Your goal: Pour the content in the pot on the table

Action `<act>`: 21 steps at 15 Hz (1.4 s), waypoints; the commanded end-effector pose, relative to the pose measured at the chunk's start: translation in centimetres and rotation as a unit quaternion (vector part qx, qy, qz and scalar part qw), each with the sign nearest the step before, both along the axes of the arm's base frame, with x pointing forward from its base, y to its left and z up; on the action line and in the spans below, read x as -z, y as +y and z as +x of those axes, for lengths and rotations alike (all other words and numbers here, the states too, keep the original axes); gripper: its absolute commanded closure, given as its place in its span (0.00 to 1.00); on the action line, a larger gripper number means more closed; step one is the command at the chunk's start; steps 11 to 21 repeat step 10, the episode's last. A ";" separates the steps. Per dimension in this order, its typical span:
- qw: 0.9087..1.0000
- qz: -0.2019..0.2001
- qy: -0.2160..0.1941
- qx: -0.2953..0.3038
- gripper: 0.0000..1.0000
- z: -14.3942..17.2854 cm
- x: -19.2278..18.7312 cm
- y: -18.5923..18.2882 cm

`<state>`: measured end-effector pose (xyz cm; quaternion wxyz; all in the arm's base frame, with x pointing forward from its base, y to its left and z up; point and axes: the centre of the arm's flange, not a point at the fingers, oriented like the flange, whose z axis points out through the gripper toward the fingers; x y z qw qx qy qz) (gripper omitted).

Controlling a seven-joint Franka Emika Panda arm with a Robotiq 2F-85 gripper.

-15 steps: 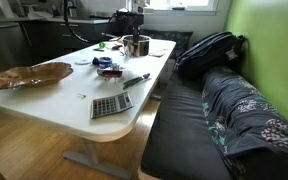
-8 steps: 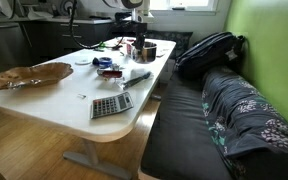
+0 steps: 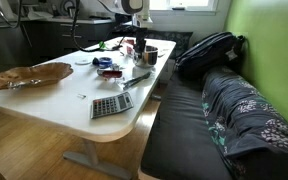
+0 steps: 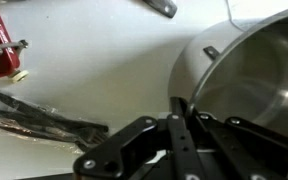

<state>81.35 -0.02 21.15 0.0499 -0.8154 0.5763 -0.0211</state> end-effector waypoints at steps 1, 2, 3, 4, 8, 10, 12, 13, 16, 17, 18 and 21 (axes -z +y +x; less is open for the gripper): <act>1.000 -0.006 0.003 0.007 0.62 3.9 -1.0 0.2; 1.000 -0.005 0.003 0.006 0.56 4.0 -1.4 0.2; 1.000 -0.004 0.000 0.004 0.49 3.9 -2.0 0.2; 1.000 -0.002 -0.004 0.000 0.40 3.7 -2.9 0.3; 0.996 0.004 -0.070 -0.056 0.12 1.0 -9.8 0.9; 0.998 -0.001 -0.059 -0.028 0.21 1.2 -8.2 0.8; 0.998 -0.001 -0.059 -0.028 0.21 1.2 -8.2 0.8; 0.998 -0.001 -0.059 -0.028 0.21 1.2 -8.2 0.8; 0.998 -0.001 -0.059 -0.028 0.21 1.2 -8.2 0.8; 0.998 -0.001 -0.059 -0.028 0.21 1.2 -8.2 0.8; 0.998 -0.001 -0.059 -0.028 0.21 1.2 -8.2 0.8; 0.998 -0.001 -0.059 -0.028 0.21 1.2 -8.2 0.8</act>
